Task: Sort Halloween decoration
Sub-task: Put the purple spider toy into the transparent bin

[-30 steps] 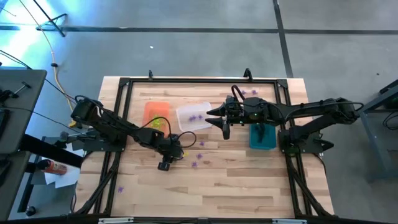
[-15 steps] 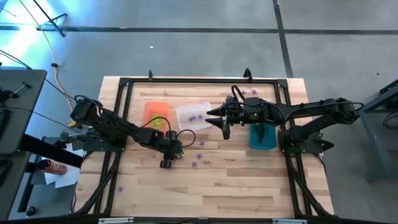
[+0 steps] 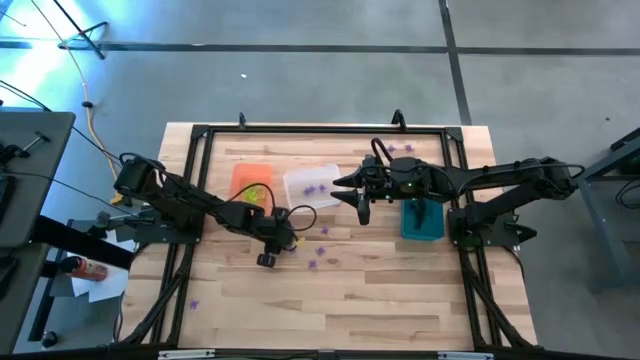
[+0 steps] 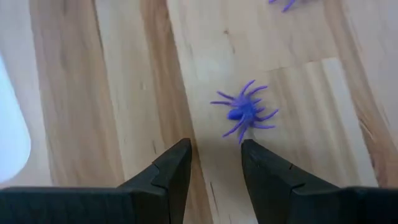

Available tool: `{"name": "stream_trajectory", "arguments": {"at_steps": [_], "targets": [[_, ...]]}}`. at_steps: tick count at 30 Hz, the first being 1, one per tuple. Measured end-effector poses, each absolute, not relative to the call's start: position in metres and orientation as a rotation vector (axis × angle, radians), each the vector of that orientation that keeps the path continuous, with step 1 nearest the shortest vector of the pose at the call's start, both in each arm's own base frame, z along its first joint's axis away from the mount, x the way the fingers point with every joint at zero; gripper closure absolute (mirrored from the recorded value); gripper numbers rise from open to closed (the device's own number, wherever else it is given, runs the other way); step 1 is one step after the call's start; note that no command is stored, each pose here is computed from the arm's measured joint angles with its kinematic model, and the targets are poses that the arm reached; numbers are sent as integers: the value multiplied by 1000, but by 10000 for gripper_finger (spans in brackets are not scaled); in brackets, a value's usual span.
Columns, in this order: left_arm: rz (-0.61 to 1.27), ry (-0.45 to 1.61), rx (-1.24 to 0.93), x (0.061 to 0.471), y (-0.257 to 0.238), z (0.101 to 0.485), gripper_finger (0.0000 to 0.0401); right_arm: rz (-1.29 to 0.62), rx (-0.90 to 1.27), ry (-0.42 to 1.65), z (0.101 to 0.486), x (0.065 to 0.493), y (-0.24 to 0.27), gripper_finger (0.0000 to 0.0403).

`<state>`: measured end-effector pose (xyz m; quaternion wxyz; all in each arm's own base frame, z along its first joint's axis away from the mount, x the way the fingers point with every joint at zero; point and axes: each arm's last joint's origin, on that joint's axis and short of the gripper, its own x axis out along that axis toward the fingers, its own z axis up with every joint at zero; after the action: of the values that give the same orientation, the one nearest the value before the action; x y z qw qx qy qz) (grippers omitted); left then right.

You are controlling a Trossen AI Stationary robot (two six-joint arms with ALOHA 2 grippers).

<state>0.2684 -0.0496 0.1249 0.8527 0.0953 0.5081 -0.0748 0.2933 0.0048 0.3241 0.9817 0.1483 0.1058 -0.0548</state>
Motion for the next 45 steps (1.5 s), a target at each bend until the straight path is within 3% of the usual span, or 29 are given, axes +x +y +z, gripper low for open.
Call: {"name": "stream_trajectory", "arguments": {"at_steps": [6,24,27,33,40,45], "targets": [[-263,1050,233,270,-48,125,270,-111,300,215,324,293,5,238],[-320,1039,244,276,-47,119,273,-117,352,214,323,293,5,238],[-324,1046,242,275,-47,119,298,-119,368,213,323,293,5,238],[-312,1083,179,273,-48,118,392,-119,369,213,323,293,5,238],[-278,1123,110,269,-42,133,400,-119,368,213,323,293,5,238],[-234,1031,10,258,-28,180,401,-115,344,202,324,293,5,238]]}}
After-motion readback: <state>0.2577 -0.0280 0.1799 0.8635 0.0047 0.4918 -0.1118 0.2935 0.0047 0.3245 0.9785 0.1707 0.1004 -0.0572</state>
